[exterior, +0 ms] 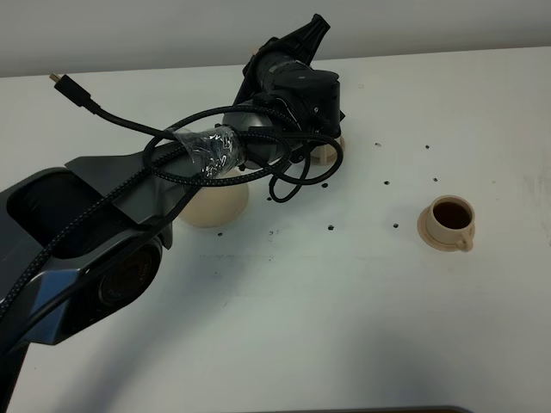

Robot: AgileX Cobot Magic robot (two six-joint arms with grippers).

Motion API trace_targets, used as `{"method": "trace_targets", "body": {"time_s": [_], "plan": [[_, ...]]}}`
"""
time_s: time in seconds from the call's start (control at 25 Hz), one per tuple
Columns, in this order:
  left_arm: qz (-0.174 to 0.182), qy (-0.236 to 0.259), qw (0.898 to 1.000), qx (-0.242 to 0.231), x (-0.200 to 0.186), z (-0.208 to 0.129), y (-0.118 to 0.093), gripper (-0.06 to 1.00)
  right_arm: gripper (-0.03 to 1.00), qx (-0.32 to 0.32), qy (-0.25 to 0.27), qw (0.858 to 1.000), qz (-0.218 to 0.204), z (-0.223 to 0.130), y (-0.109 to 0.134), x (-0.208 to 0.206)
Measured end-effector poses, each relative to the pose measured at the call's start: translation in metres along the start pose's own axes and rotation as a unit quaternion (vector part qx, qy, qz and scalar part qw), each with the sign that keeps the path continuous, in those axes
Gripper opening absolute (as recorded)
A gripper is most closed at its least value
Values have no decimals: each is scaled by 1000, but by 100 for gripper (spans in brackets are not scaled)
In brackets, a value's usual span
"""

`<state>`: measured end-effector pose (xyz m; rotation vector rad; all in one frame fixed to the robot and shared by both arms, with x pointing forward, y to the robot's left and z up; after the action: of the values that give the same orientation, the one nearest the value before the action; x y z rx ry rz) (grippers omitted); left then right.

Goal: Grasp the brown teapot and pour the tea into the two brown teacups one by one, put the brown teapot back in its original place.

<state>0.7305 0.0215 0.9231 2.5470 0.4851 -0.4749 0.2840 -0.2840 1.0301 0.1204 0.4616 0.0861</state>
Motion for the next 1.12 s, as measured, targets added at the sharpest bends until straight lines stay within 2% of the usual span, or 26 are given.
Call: {"method": "trace_targets", "body": {"time_s": [0.32, 0.64, 1.12], "plan": [[16, -2, 1000, 10, 0, 1, 5, 13, 20, 0, 0, 1000, 0, 0, 0, 0], [24, -6, 998, 57, 0, 2, 7, 13, 20, 0, 0, 1000, 0, 0, 0, 0], [39, -13, 996, 73, -1, 5, 12, 13, 20, 0, 0, 1000, 0, 0, 0, 0]]}}
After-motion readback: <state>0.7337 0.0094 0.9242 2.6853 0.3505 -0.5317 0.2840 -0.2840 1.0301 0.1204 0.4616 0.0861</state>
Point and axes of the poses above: a point on each arm's last joint axis where the gripper is mounted, x pointing out along that axis toward the gripper, y along the wrist's bending axis when the last joint is at zero, z = x × y, the point moved 6 cm from there along x, pointing out along that axis toward the gripper, and after that the axes turned 6 degrees about x, right-handed, at the moved point
